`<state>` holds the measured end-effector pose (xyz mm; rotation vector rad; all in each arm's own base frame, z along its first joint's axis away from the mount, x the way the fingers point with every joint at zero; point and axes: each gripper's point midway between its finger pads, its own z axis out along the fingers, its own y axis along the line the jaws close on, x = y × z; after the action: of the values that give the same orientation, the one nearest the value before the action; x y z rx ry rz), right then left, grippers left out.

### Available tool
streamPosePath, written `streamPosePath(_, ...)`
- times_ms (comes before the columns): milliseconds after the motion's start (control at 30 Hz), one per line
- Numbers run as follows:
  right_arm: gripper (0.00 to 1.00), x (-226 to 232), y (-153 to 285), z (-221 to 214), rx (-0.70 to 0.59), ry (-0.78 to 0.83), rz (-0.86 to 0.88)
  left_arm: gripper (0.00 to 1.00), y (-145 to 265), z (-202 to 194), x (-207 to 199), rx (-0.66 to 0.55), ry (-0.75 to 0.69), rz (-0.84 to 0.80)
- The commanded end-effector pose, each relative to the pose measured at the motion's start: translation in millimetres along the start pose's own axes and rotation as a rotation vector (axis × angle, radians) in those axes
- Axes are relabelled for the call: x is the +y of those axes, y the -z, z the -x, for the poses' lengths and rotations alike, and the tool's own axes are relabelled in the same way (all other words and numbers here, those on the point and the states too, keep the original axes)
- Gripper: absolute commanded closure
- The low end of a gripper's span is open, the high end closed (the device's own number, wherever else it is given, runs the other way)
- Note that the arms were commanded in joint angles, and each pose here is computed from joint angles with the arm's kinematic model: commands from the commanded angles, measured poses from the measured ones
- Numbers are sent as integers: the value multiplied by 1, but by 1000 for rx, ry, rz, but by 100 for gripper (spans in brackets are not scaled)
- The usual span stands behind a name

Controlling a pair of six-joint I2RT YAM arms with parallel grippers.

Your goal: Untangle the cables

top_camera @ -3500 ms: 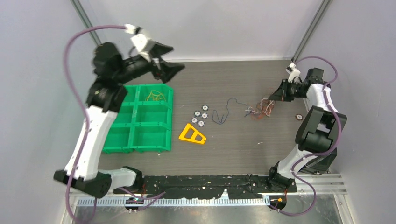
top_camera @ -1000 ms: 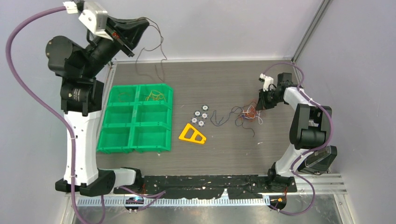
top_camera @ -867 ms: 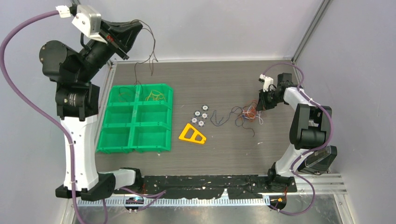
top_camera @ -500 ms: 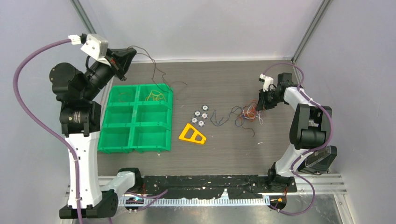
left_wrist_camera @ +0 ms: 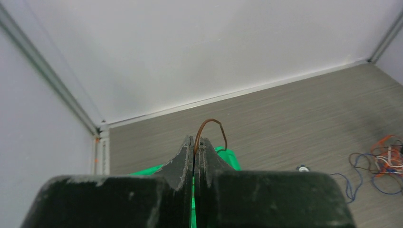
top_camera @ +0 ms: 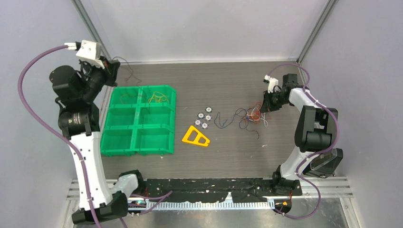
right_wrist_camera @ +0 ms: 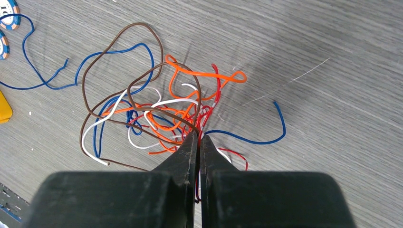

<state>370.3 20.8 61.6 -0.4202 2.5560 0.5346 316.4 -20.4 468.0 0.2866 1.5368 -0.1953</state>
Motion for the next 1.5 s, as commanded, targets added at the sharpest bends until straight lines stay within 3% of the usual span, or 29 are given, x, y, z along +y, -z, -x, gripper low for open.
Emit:
streamPosePath(0, 95, 5, 14, 21, -64, 28, -1, 100, 33, 9, 22, 3, -61, 128)
streamPosePath(267, 95, 3, 11, 23, -54, 25, 5, 100, 51, 0, 71, 57, -54, 281)
streamPosePath(500, 94, 3, 8, 25, -48, 23, 13, 100, 54, -1, 88, 88, -58, 300)
streamPosePath(767, 95, 4, 7, 25, -45, 18, 19, 100, 43, -93, 110, 270, -33, 278)
streamPosePath(1000, 95, 6, 8, 20, -40, 17, 17, 100, 43, -182, 108, 463, 75, 197)
streamPosePath(1333, 95, 10, 5, 11, -34, -12, 29, 100, 49, -324, 108, 797, 284, 133)
streamPosePath(1467, 94, 12, 6, 8, -31, -20, 30, 100, 44, -360, 108, 941, 293, 94)
